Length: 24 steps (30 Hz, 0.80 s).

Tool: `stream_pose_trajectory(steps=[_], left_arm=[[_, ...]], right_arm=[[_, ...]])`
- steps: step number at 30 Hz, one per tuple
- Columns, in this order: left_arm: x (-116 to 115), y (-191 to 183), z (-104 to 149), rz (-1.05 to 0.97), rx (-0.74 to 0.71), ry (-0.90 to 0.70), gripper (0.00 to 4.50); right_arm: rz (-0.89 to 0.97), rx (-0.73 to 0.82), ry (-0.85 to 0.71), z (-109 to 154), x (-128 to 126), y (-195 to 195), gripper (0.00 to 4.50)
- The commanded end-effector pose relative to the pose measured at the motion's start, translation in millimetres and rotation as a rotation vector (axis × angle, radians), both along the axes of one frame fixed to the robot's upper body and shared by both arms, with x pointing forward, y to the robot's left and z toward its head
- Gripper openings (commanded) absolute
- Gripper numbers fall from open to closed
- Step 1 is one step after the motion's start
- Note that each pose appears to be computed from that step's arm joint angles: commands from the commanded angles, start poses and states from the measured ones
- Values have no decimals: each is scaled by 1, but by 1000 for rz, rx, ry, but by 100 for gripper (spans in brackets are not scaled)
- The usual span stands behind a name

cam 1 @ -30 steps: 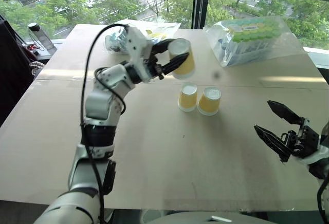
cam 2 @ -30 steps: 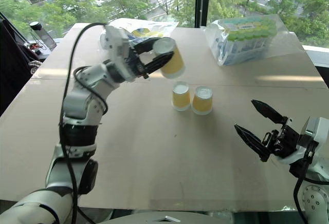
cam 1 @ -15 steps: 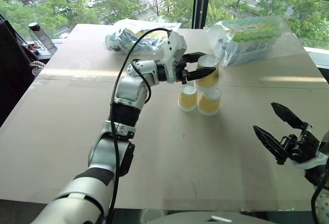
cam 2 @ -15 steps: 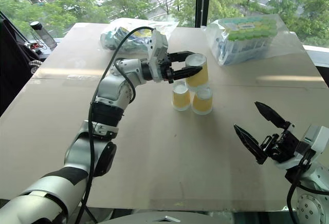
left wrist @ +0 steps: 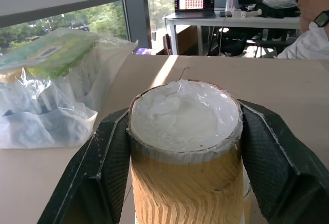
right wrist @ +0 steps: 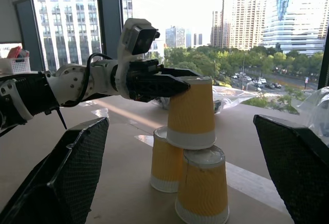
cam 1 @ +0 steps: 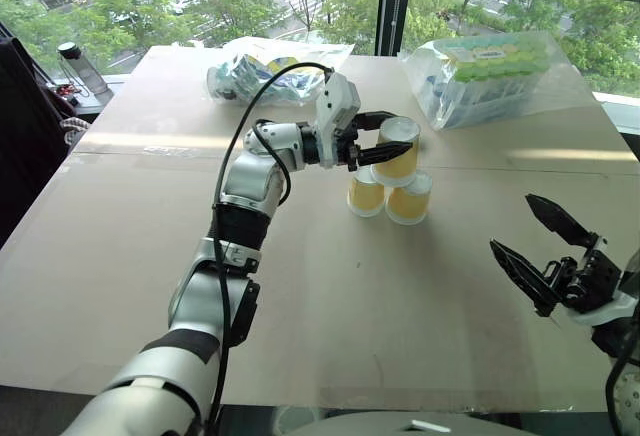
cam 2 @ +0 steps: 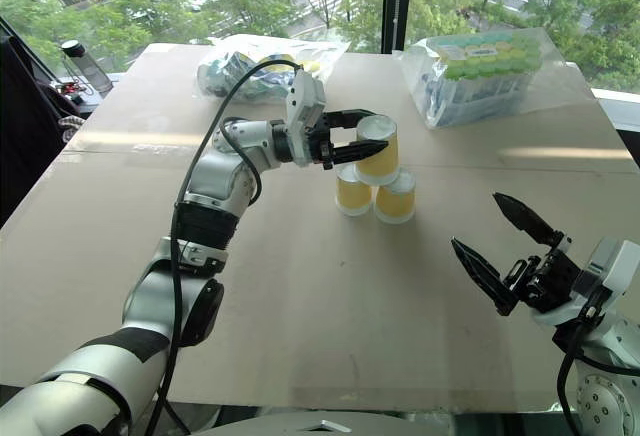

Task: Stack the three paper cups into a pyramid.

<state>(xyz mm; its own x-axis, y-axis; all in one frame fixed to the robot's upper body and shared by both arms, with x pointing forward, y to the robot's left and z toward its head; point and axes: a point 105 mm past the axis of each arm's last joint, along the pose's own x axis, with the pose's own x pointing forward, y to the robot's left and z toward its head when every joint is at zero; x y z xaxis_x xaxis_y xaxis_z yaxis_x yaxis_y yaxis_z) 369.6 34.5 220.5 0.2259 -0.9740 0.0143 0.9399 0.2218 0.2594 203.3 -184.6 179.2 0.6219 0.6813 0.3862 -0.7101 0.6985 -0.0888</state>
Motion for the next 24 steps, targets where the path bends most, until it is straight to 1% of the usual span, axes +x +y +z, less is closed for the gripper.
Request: stream_pose_trajectory(steps=[1, 2, 3, 4, 5, 9, 11, 14, 16, 19, 21, 24], left_arm=[[-4, -1, 11, -4, -26, -46, 315], [-4, -1, 12, -5, -40, -41, 353], [-4, -2, 13, -3, -52, -44, 375], [-4, -2, 16, -3, -66, -53, 407], [-6, -3, 19, -13, -88, -48, 447], [-11, -3, 29, -31, -122, -77, 447], [-16, -1, 40, -53, -163, -113, 447], [-32, 4, 61, -123, -270, -149, 447], [-41, 7, 70, -145, -301, -170, 447], [-52, 18, 81, -144, -331, -156, 447], [-57, 31, 73, -102, -287, -109, 447], [-64, 56, 34, 35, -150, -13, 447]], right_arm=[[6, -11, -26, 8, -2, 3, 450], [6, -11, -26, 8, -2, 3, 450], [7, -12, -26, 8, -1, 3, 450], [6, -12, -26, 7, -2, 3, 450], [6, -12, -25, 7, -2, 3, 450], [4, -14, -19, 4, -3, 1, 450], [2, -14, -14, 2, -3, 0, 450], [-2, -5, -4, -2, -4, -3, 450], [0, -4, 2, -5, -4, -5, 450], [4, -1, 7, -7, -4, -7, 450], [6, -4, 11, -9, -4, -8, 450], [2, -29, 42, -15, -5, -11, 450]])
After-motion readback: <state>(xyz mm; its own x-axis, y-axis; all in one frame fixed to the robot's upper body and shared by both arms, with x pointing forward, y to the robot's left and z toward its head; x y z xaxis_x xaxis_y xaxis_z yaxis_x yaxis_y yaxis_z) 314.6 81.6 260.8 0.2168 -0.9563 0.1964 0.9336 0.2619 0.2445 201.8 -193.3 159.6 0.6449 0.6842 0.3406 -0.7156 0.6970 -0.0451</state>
